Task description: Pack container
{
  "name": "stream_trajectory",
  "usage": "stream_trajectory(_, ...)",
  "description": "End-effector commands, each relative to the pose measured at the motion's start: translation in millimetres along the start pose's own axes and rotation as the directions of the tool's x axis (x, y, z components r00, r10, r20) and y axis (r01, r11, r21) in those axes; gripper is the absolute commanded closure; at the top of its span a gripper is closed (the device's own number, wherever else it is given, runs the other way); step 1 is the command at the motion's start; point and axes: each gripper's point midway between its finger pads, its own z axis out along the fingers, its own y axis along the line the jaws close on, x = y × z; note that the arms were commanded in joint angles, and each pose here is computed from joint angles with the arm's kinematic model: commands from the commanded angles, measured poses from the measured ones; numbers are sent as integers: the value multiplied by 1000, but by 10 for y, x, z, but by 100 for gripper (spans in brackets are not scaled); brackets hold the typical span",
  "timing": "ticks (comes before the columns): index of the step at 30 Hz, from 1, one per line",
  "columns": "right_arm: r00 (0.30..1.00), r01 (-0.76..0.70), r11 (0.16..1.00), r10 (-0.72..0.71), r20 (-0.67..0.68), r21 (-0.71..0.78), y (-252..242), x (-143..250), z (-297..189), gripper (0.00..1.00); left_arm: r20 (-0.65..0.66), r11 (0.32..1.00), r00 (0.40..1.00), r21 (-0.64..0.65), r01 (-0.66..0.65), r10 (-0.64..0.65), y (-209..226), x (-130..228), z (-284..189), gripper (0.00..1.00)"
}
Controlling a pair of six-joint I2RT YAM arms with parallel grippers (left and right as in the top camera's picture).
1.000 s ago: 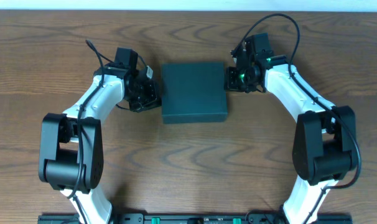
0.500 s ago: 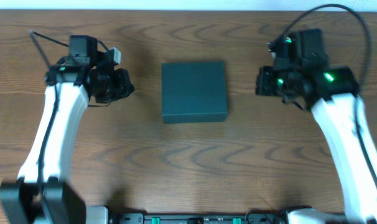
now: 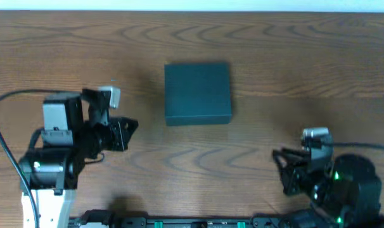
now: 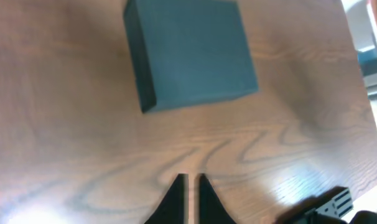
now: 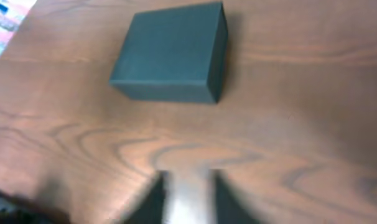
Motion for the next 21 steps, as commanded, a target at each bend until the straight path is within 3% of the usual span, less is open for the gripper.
stream_trajectory(1, 997, -75, 996, 74, -20, -56, 64, 159, 2, 1, -15, 986, 987, -43, 161, -162, 127, 133, 71, 5)
stream_trajectory(4, 989, -146, 988, 144, -44, -45, 47, 224, -2, 1, -24, 967, 968, -50, 249, -251, 141, 160, 86, 5)
stream_trajectory(21, 988, -149, 988, 147, -51, -37, 33, 244, 0, 1, 16, 971, 974, -69, 228, -227, 158, 150, 6, 5)
